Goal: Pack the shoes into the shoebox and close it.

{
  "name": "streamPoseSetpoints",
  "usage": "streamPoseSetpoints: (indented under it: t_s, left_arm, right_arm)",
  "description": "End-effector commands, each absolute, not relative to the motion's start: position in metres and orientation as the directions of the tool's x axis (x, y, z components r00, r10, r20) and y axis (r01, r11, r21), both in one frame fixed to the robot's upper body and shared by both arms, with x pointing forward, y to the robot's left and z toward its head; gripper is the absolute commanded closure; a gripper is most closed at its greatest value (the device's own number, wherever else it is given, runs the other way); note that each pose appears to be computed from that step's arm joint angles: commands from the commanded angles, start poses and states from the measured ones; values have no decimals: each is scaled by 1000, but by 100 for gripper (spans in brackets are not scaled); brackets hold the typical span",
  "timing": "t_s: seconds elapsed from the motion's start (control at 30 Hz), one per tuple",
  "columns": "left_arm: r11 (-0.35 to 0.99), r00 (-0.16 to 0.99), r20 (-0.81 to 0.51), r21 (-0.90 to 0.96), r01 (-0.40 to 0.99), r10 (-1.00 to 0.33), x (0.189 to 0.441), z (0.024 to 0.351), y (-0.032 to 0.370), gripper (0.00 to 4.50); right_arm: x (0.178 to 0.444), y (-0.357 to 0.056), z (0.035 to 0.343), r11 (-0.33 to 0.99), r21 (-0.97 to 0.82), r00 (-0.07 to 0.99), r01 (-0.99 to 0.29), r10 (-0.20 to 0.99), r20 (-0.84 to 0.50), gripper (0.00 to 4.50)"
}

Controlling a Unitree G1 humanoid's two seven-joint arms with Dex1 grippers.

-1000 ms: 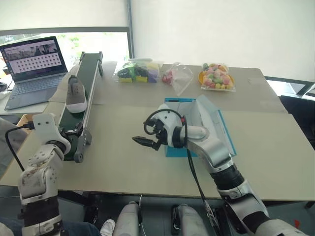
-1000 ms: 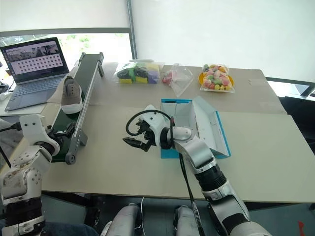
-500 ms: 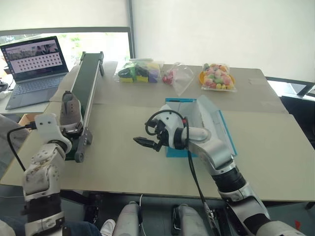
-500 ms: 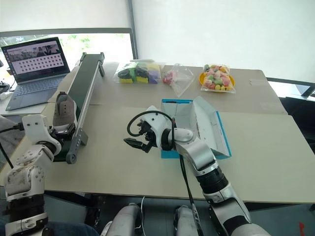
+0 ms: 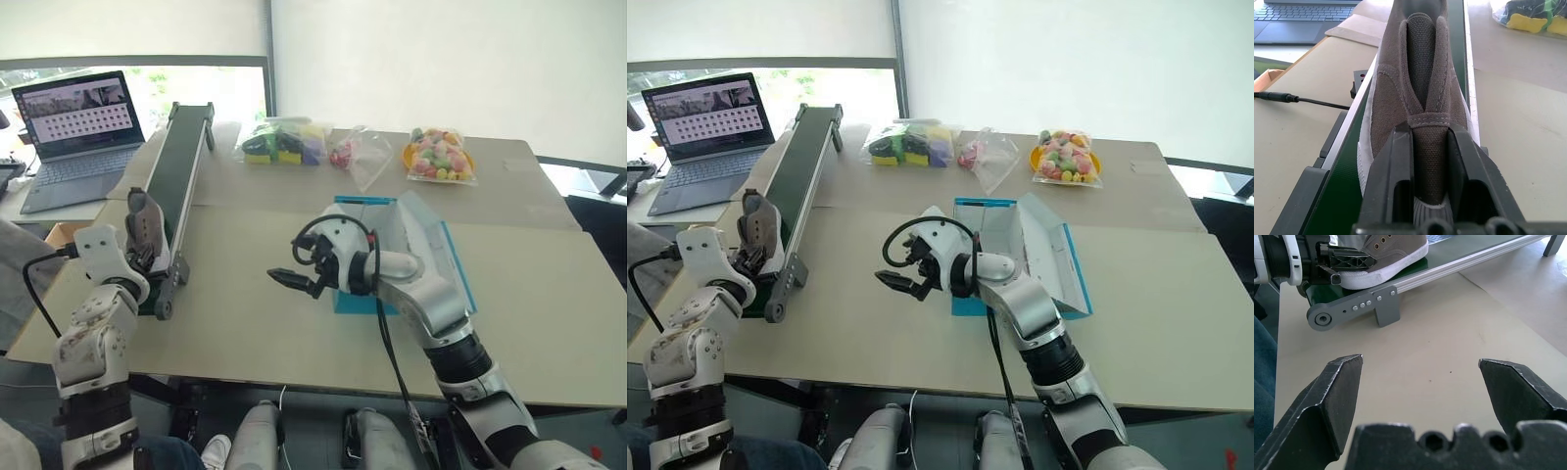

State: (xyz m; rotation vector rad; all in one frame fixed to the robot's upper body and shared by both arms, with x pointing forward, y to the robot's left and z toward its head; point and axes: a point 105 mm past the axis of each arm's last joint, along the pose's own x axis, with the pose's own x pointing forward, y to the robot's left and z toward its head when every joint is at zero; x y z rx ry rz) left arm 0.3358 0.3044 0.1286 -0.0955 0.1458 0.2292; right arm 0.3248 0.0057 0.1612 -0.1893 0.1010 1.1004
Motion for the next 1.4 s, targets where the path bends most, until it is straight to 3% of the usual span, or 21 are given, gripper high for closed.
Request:
streamPoseSetpoints:
  t_s: [0.03, 0.17, 0.4, 0.5, 0.63, 0.7, 0.77, 0.97, 1.17, 1.4]
  left_arm:
    - [972, 970, -141, -100, -213, 198, 341, 133, 298, 367]
    - [973, 975, -104, -100, -208, 197, 343, 140, 295, 367]
    - [971, 979, 107, -184, -153, 174, 341, 180, 285, 367]
    - [973, 982, 177, -232, -16, 58, 341, 195, 258, 367]
    - [961, 979, 197, -258, 95, -44, 340, 200, 233, 367]
    - [944, 970, 198, -268, 191, -140, 340, 201, 207, 367]
    - [925, 958, 195, -278, 257, -208, 340, 199, 189, 367]
    - [806, 862, 219, -309, 505, -457, 336, 203, 119, 367]
    - [697, 769, 233, -327, 638, -595, 326, 208, 83, 367]
    - [673, 750, 214, -338, 658, -626, 322, 203, 71, 367]
  right_arm:
    - [325, 5, 182, 440, -135, 455, -888, 883, -114, 0]
    - [328, 4, 182, 448, -138, 463, -883, 879, -113, 0]
    - [338, 2, 188, 498, -110, 507, -860, 859, -74, 0]
    - [359, -7, 200, 600, 85, 602, -795, 798, -3, 0]
    - [378, -15, 210, 622, 358, 676, -697, 736, 38, 0]
    - [383, -13, 216, 520, 577, 671, -629, 739, 65, 0]
    - [382, -7, 219, 435, 677, 642, -593, 764, 71, 0]
    - [367, 14, 226, 381, 687, 548, -619, 836, 30, 0]
    - [373, 12, 230, 379, 707, 571, -597, 820, 42, 0]
    - [392, -8, 242, 379, 754, 664, -537, 741, 100, 0]
